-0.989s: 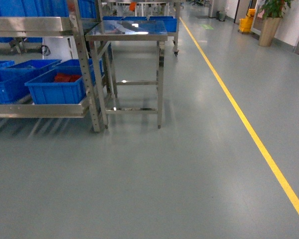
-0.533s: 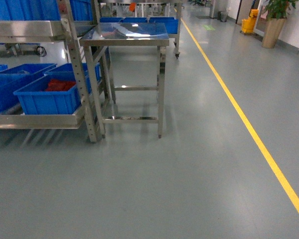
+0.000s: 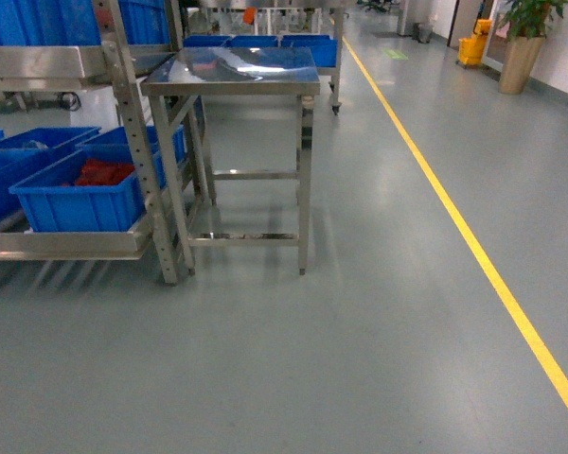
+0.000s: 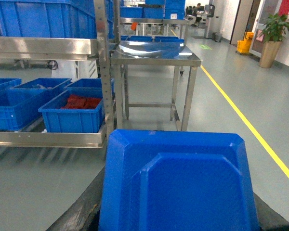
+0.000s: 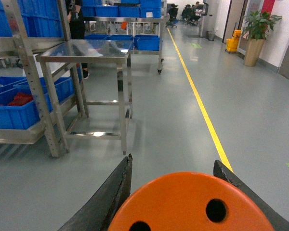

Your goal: Sort blue parts and orange caps into right shelf containers

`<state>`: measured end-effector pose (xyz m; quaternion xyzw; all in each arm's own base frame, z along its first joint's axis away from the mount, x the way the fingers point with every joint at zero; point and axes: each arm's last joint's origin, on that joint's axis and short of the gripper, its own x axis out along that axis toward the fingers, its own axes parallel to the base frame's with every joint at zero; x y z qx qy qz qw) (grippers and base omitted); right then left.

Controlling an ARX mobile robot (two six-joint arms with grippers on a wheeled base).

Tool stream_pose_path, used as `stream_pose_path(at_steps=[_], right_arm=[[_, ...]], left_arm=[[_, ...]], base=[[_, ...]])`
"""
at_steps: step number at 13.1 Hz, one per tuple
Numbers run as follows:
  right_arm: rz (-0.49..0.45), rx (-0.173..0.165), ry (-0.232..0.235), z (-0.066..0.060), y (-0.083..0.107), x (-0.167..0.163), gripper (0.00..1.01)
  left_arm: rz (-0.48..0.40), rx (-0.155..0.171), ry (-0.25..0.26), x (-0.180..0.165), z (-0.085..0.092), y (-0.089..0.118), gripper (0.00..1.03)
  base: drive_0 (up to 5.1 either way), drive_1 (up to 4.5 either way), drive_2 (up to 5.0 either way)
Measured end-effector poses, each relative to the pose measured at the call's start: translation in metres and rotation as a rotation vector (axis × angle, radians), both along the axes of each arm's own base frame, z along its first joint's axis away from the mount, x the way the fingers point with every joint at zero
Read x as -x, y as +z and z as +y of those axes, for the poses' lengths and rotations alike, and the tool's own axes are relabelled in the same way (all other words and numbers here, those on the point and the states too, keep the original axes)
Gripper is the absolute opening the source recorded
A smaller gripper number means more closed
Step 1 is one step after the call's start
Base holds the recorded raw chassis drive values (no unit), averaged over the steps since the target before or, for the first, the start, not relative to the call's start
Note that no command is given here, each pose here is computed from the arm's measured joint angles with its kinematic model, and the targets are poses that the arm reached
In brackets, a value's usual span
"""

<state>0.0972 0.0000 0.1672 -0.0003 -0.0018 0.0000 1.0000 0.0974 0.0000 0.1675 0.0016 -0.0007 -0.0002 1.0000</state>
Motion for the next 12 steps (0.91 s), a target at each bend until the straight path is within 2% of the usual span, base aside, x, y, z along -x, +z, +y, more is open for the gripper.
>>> stream_pose_path(at_steps=[12], right_arm=[[0.000, 0.000, 0.000, 0.0000, 0.0000, 0.0000, 0.44]], left_arm=[[0.002, 0.000, 0.001, 0.0000, 0.0000, -0.0002, 0.44]], base=[[0.1, 4.35, -4.3]])
